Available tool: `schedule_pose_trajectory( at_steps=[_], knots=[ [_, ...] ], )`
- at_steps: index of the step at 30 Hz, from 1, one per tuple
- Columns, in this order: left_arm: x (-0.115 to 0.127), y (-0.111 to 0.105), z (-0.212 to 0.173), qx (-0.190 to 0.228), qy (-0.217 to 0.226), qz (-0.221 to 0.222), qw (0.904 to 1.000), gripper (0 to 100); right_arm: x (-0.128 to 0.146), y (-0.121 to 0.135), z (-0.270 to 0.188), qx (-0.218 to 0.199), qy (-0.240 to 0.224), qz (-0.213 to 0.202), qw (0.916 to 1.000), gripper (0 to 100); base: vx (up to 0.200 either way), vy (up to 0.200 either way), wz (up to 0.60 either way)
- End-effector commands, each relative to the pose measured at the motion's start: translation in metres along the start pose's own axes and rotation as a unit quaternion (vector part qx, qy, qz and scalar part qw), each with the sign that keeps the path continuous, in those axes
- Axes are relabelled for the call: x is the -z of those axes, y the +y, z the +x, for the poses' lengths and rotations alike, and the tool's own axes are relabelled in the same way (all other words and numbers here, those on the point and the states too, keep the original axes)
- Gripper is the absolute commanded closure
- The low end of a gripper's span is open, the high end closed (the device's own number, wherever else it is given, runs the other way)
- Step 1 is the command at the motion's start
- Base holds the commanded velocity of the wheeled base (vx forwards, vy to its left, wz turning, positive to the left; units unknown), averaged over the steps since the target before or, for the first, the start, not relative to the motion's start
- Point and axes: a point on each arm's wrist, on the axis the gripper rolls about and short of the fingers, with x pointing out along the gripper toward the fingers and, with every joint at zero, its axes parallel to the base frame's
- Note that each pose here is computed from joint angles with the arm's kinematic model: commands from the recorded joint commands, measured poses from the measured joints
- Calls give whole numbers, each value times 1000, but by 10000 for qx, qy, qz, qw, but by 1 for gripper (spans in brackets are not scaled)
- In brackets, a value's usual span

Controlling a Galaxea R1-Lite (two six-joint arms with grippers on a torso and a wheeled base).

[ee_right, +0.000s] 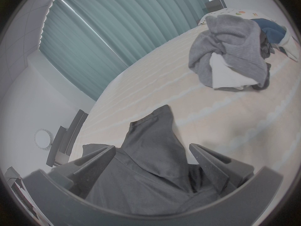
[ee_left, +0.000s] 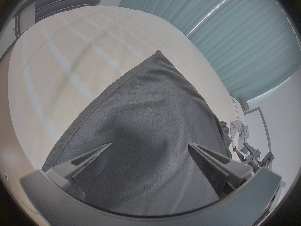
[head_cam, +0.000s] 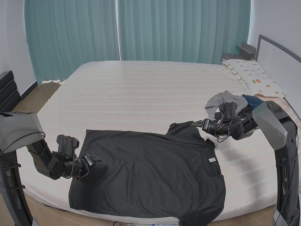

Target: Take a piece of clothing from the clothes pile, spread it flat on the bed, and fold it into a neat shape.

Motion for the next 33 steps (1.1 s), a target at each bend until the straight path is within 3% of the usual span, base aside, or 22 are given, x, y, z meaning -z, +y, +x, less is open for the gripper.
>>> schedule_pose_trajectory(
  at_steps=[1,3,8,18,19,23,27,33],
  knots=[
    [-1,-1,-1,16,-23,-54,10000,0,18,-3,32,127,132,94,9998,0,0,0,0],
    [-1,-1,-1,27,-23,-61,10000,0,14,-1,44,302,-99,150,9994,0,0,0,0],
    [-1,-1,-1,16,-12,-63,10000,0,5,-3,51,541,-136,220,9982,0,0,0,0],
    [-1,-1,-1,10,-18,-55,10000,0,21,-10,69,586,-69,231,9980,0,0,0,0],
    [-1,-1,-1,16,-12,-63,10000,0,21,-10,71,608,-109,229,9978,100,0,0,0],
    [-1,-1,-1,10,-18,-55,10000,0,21,-14,75,747,-289,281,9964,100,0,0,0],
    [0,-1,0,10,-18,-55,10000,0,4,-8,72,413,-924,200,9947,100,0,0,0],
    [0,0,0,10,-7,-56,10000,0,-21,4,63,6,-2067,-34,9784,100,0,0,0]
  ],
)
